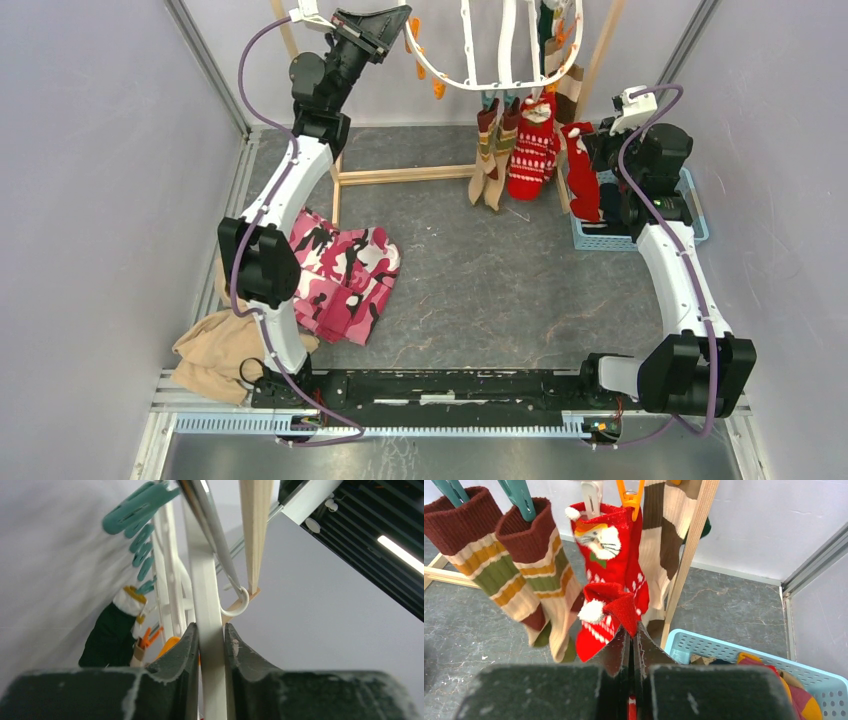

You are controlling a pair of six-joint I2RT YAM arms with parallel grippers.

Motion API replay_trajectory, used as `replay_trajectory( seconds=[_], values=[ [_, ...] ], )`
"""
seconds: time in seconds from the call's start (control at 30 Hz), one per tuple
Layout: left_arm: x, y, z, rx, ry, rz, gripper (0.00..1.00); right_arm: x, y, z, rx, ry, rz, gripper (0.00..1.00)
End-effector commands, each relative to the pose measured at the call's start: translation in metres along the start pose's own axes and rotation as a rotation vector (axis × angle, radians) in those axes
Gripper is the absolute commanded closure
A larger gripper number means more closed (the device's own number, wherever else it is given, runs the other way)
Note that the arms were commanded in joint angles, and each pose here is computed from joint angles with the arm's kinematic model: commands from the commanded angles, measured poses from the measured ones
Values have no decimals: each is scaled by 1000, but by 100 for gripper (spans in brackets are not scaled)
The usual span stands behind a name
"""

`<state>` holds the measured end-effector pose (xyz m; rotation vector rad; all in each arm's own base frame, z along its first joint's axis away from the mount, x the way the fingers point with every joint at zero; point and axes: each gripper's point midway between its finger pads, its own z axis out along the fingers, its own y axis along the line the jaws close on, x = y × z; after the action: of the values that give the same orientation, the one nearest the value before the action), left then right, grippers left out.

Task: Clip the socks to the hanger
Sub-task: Rotate the hanger at the clothesline.

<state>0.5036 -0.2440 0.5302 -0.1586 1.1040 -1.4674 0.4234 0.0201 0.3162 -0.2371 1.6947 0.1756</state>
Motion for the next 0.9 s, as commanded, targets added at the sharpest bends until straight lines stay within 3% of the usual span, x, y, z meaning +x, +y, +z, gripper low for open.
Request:
replay_trajectory(
  seconds=[0.0,0.13,0.67,0.87],
  values=[
    [-18,-56,2,97,-69,-27,87,-43,-1,-3,5,-107,-27,100],
    [-27,-69,-2,80,-128,-46,98,-46,-1,-2,6,-113,0,100],
    [-53,-114,-38,54,-427,-204,98,-59,-2,-2,11,-143,24,100],
    [-39,-124,-35,84,-417,-265,98,-64,-2,1,7,-147,30,100]
  ],
)
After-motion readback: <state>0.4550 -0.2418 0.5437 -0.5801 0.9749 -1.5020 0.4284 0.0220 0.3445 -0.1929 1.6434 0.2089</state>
